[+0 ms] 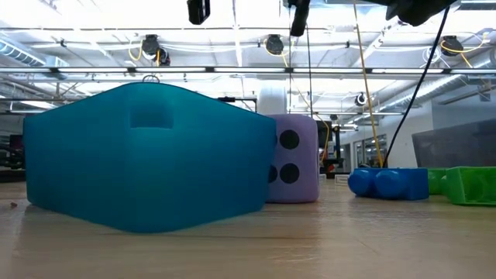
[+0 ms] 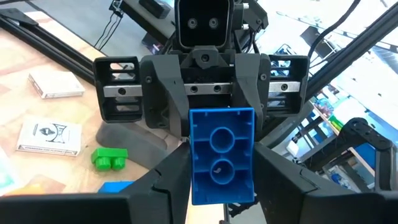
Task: Pick & Place Toys
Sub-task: Put the dark blue game piece into the blue bin
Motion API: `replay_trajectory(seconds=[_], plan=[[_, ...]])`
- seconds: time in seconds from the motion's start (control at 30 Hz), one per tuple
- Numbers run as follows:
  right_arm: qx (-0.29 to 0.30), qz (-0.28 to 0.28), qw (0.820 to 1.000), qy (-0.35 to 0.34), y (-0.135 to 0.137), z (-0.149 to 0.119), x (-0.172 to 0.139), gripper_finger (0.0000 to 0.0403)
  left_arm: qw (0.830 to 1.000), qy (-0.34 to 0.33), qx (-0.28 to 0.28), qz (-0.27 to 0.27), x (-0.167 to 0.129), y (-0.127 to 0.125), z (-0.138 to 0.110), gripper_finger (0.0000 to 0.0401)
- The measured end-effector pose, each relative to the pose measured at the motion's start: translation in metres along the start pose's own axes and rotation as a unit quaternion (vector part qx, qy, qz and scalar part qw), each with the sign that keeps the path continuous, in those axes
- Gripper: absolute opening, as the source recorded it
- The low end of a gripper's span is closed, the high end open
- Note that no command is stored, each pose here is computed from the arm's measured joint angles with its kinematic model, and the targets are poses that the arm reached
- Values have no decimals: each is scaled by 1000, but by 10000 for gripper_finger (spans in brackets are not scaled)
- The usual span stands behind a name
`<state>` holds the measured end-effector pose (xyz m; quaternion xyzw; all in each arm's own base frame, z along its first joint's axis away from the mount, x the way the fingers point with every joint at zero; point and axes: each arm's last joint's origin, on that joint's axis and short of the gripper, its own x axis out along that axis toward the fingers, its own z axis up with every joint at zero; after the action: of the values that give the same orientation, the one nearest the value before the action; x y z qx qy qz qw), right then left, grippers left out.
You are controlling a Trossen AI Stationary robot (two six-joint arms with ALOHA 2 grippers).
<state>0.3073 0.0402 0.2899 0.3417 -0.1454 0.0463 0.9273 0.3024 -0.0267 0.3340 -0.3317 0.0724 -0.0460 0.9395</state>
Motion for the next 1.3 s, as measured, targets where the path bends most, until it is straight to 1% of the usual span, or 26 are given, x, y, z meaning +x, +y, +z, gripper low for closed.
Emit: replay_trajectory(seconds=[0.13, 0.33, 0.47, 0.6, 0.67, 0.73, 0.83, 0.9, 0.93, 1.0, 1.1, 1.17, 1.3], plan=[[-7, 9, 1000, 12, 0, -1, 0, 138, 1000, 1, 3, -1, 0, 0, 0, 182], [-29, 7, 999, 11, 1, 0, 0, 138, 1000, 2, 2, -10, 0, 2, 3, 214], [-47, 8, 999, 6, 3, 6, -2, 138, 999, 10, -4, -47, -1, 5, 9, 239], [-73, -1, 997, 20, 11, 16, -3, 138, 996, 26, -11, -89, -7, 9, 19, 259], [-96, -14, 994, 45, 20, 23, 2, 138, 995, 27, -14, -100, -10, 11, 24, 262], [-123, -31, 988, 87, 32, 29, 9, 138, 994, 24, -8, -105, -18, 11, 30, 263], [-165, -52, 972, 160, 50, 35, 22, 138, 993, -12, 20, -116, -29, 8, 43, 259], [-181, -57, 963, 190, 60, 37, 29, 138, 994, -19, 33, -107, -40, 8, 48, 254], [-187, -57, 960, 201, 63, 36, 32, 138, 993, -35, 44, -106, -44, 7, 52, 251], [-189, -54, 958, 209, 67, 32, 38, 138, 990, -66, 67, -104, -55, 3, 61, 246], [-186, -54, 955, 225, 64, 17, 46, 138, 985, -98, 93, -103, -77, -2, 71, 240], [-171, -52, 952, 249, 59, 3, 51, 138, 981, -124, 107, -101, -87, -5, 78, 237], [-149, -58, 942, 295, 41, -28, 60, 138, 977, -150, 121, -92, -105, -8, 84, 232]])
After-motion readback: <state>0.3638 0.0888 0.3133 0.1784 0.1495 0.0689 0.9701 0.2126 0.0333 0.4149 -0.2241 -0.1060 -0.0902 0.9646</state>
